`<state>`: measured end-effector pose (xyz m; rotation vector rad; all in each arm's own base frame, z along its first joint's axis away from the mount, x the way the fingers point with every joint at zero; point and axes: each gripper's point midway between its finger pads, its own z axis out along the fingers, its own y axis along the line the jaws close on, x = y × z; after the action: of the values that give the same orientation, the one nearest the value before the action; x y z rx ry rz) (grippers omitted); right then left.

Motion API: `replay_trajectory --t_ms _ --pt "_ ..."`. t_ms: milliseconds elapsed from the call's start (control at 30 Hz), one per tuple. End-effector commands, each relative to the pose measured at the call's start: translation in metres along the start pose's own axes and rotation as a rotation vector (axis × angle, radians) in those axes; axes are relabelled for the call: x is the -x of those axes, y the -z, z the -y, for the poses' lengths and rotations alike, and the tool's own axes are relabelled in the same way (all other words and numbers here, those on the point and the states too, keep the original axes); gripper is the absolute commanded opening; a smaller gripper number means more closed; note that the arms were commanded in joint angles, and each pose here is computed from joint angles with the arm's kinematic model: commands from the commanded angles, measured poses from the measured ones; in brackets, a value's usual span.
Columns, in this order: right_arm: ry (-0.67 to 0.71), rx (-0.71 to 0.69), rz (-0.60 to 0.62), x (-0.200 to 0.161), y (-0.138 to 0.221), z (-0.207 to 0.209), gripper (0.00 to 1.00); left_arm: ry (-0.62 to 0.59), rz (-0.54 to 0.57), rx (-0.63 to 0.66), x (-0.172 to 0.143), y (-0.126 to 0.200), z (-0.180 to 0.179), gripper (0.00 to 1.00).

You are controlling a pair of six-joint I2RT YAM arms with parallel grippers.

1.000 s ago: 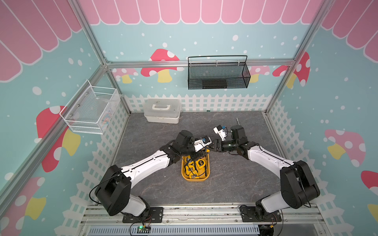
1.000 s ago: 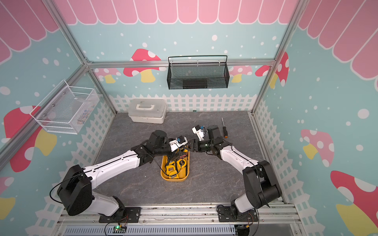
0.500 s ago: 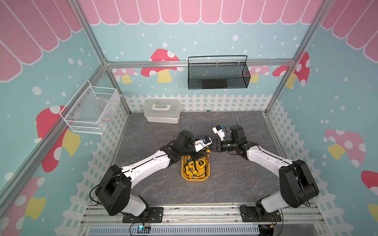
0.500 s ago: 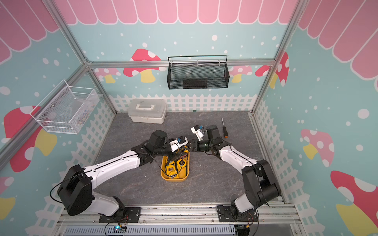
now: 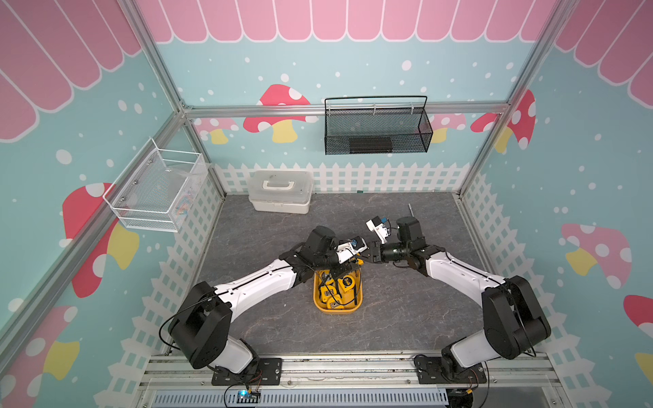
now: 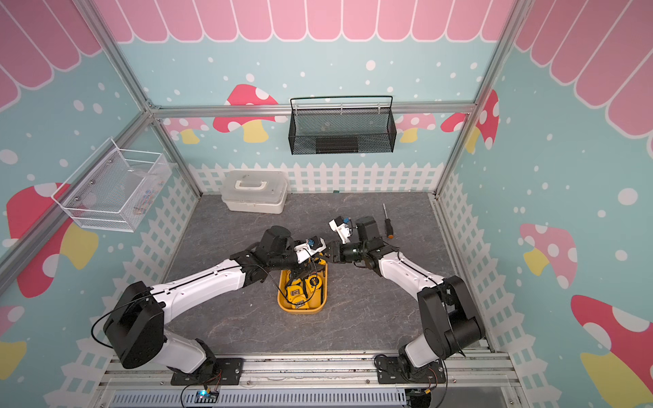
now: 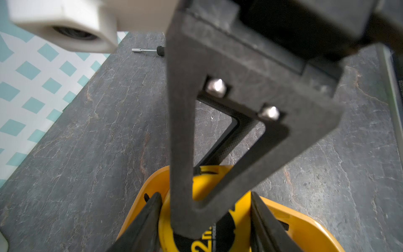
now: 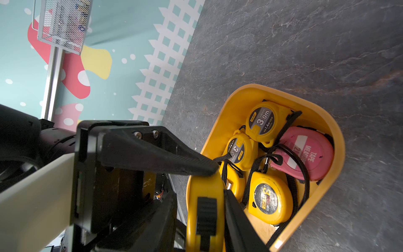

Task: Take the tape measure out of the storage box
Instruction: Place the tape measure at the center of the board.

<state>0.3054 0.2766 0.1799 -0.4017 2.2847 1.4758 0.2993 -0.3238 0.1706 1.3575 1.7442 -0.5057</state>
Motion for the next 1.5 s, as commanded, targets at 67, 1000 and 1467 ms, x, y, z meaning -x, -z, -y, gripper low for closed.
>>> replay_trajectory --t_ms 67,1000,1467 --pt "0.014 0.016 -0.013 -0.001 -0.004 -0.003 0.32 -0.014 0.043 0.002 0.014 -0.001 -0.003 0.52" --pt "0.019 -0.006 0.000 0.002 0.000 -0.001 0.21 -0.004 0.042 0.029 0.007 0.014 0.001 0.80" --pt "-0.022 -0.130 0.139 0.022 0.080 0.031 0.20 0.024 0.002 0.220 -0.023 0.072 -0.019 0.84"
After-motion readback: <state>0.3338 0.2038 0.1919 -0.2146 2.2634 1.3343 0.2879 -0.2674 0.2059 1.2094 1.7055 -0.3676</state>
